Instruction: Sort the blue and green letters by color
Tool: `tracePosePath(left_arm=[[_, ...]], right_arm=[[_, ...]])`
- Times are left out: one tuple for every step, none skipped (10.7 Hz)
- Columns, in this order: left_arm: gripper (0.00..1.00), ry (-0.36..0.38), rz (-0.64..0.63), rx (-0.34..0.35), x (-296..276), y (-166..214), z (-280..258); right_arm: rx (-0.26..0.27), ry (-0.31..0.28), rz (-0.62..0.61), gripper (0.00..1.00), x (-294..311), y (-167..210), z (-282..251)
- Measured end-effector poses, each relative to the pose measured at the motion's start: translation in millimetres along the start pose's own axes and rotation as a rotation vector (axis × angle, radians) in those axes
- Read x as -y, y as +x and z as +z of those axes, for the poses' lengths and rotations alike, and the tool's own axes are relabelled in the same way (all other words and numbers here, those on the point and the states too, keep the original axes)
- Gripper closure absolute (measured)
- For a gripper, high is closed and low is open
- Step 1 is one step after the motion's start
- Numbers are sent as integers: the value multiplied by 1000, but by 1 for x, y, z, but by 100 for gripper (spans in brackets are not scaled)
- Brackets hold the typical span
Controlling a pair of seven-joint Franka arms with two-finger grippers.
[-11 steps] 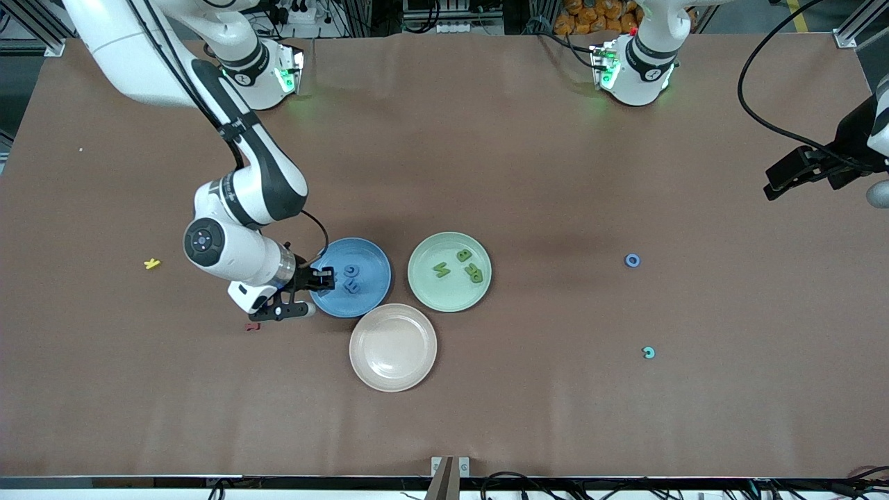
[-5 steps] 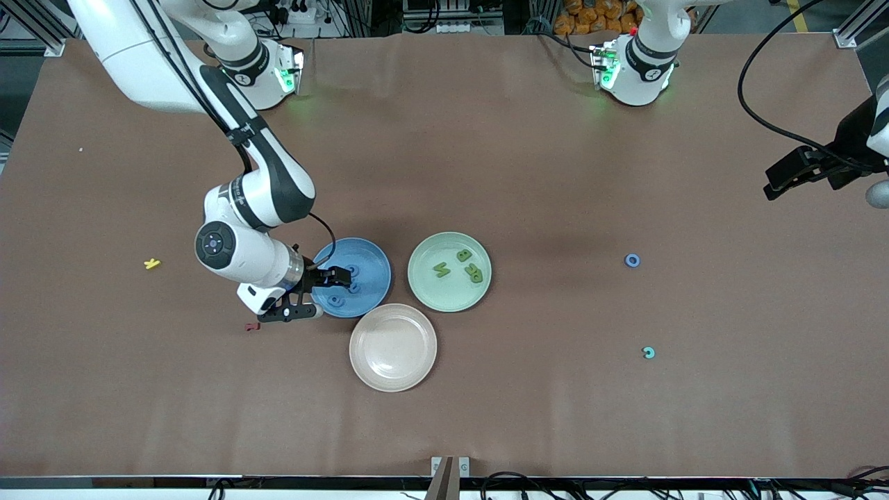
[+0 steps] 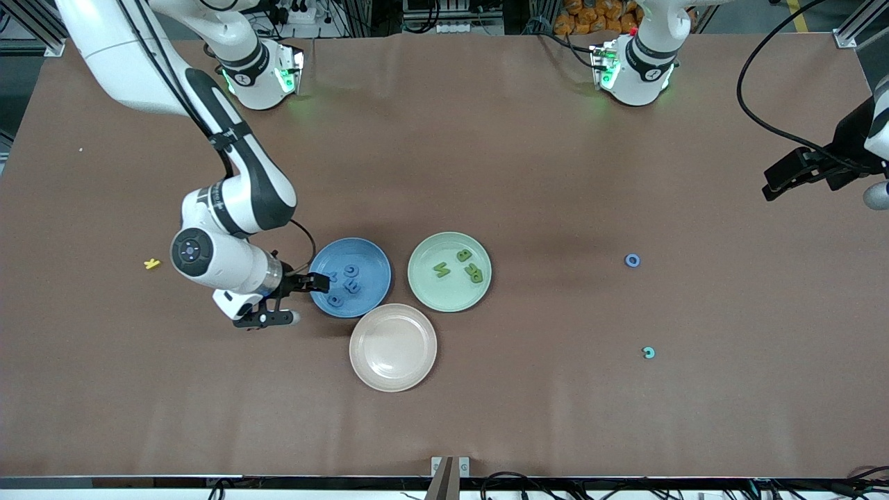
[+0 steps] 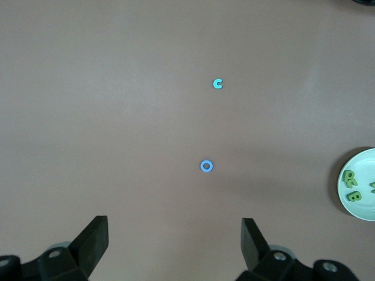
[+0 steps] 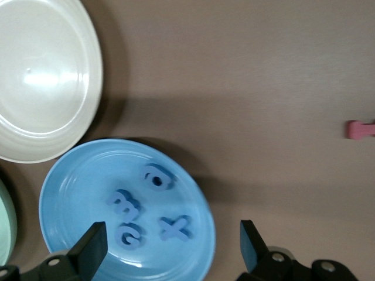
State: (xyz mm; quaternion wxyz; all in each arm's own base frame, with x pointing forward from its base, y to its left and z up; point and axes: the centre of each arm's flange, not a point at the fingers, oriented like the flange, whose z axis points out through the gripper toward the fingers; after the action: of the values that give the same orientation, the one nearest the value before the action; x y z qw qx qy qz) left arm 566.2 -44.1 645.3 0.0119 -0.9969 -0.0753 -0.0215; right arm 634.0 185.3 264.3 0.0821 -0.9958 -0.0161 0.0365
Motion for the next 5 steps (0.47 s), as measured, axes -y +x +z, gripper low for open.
tracePosePath(left_arm=[[0,0,0,0,0,0,0],[0,0,1,0,0,0,0],[0,0,2,0,-1,0,0],[0,0,3,1,-2,0,0],[0,0,5,0,-3,-1,0]], right_arm=[[7,-12,0,0,-3,0,-13],[13,-33,-8,0,-5,-2,-28],[13,-75,-26,0,-9,-5,-47],[-1,-131,-45,0,-16,-10,-69],[-24,-175,-53,0,-27,-18,-89]])
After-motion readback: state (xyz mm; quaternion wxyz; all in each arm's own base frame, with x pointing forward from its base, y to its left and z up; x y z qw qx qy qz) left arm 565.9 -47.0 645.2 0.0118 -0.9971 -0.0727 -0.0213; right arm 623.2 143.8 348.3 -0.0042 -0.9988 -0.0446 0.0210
